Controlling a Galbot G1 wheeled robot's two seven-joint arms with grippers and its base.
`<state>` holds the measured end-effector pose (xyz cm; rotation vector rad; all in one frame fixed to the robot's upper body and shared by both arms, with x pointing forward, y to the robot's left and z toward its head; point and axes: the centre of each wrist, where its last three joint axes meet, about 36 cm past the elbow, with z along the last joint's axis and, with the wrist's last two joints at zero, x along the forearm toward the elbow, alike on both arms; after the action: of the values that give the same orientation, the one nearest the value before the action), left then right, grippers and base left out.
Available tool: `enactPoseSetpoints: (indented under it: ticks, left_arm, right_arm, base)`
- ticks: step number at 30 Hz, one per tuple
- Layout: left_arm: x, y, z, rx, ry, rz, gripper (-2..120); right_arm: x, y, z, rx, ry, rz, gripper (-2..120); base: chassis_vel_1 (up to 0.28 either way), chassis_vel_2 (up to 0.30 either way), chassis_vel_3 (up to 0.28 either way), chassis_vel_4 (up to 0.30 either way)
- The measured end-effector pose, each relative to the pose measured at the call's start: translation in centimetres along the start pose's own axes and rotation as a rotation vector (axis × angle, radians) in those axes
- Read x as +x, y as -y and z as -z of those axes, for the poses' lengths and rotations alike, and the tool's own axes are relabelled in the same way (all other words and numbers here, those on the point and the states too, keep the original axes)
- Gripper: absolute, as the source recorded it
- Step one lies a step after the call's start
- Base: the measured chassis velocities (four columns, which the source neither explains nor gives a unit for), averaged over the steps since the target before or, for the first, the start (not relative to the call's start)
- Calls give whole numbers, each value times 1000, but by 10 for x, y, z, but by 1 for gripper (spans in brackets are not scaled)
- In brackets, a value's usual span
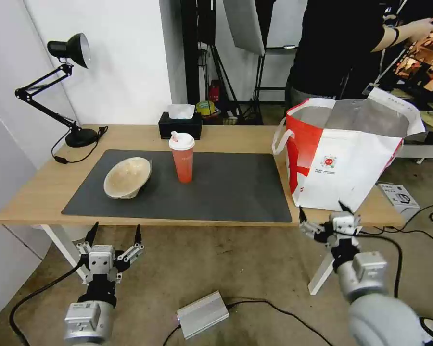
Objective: Pick up the trash from the table and place it into the takeout bag.
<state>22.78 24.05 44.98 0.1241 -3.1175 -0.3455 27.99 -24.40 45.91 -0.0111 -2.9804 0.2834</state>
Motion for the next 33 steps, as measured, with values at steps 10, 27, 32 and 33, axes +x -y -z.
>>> enactPoseSetpoints:
  ticks: [10, 27, 32, 33]
  left_arm:
    - [-1, 0, -2, 2, -4, 2, 100]
    - [-1, 1, -4, 2, -7, 4, 100]
    - [-1, 1, -4, 3, -7, 4, 100]
    - [-1, 1, -4, 3, -7, 4, 100]
  right_arm:
    - [-3, -2, -33, -14, 9, 7, 100]
    - [-4, -1, -53, 12, 18, 12, 100]
    - [-3, -2, -54, 7, 11, -1, 100]
    - [-3, -3, -55, 5, 10, -3, 100]
  base:
    - [0, 0, 0, 0]
    - [0, 0, 0, 0]
    - [0, 0, 0, 0]
    - [0, 0, 0, 0]
